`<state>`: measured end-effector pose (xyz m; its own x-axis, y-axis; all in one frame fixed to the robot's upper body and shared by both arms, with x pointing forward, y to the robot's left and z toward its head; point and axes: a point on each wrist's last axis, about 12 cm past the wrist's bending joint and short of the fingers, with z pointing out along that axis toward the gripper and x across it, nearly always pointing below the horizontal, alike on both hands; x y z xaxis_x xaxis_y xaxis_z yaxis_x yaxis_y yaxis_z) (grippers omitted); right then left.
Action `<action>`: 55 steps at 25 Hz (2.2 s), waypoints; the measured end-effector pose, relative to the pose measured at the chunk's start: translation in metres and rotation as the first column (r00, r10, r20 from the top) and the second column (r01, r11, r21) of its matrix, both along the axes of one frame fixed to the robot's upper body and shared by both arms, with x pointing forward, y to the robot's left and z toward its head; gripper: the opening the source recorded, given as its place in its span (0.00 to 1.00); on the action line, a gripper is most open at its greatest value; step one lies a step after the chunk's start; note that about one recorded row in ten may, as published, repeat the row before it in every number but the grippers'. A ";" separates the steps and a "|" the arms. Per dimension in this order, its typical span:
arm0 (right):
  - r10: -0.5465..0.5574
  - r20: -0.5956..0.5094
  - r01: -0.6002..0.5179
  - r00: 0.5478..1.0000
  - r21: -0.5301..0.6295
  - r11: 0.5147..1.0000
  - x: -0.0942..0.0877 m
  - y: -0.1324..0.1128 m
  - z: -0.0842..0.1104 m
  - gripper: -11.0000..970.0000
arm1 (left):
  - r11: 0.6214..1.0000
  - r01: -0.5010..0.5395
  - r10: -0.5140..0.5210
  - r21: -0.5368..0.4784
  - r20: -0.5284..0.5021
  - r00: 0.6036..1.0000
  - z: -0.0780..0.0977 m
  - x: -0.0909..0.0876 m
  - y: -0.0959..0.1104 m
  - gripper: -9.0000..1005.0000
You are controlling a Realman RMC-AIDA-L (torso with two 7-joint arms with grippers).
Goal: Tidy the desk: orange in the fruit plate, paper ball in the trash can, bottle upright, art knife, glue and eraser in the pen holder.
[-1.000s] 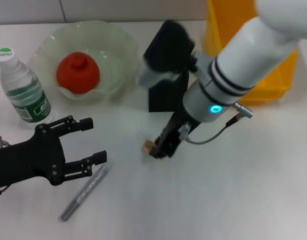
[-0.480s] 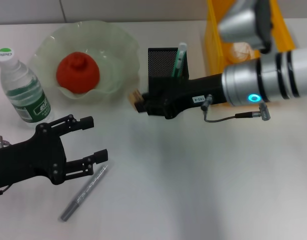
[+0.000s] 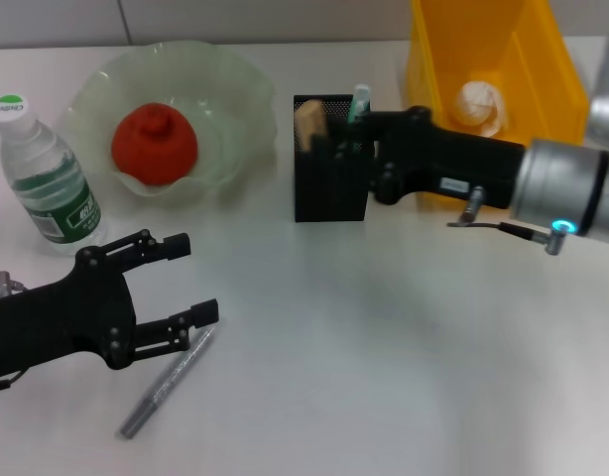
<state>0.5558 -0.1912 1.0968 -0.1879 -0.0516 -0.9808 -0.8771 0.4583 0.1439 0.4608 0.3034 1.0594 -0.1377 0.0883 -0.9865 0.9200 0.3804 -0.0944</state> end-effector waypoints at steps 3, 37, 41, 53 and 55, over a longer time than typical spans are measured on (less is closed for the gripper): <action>-0.067 0.045 0.066 0.997 0.023 0.998 -0.001 -0.012 -0.011 0.25 | 1.000 0.001 -0.001 0.000 0.001 1.000 0.000 0.000 -0.001 0.73; -0.189 0.124 0.193 0.974 -0.013 0.981 0.012 -0.017 -0.034 0.27 | 1.000 0.006 -0.006 0.001 0.006 1.000 0.001 0.002 -0.002 0.72; -0.184 0.122 0.187 0.975 -0.017 0.982 0.012 -0.016 -0.035 0.27 | 1.000 0.006 -0.006 0.001 0.006 1.000 0.001 0.002 -0.002 0.72; -0.153 0.130 0.151 0.980 0.031 0.988 0.003 -0.016 -0.032 0.37 | 1.000 0.000 0.000 -0.004 0.008 1.000 0.001 0.002 -0.002 0.72; -0.141 0.133 0.136 0.981 0.049 0.990 -0.001 -0.017 -0.032 0.37 | 1.000 -0.002 0.002 -0.007 0.006 1.000 0.001 0.002 -0.001 0.72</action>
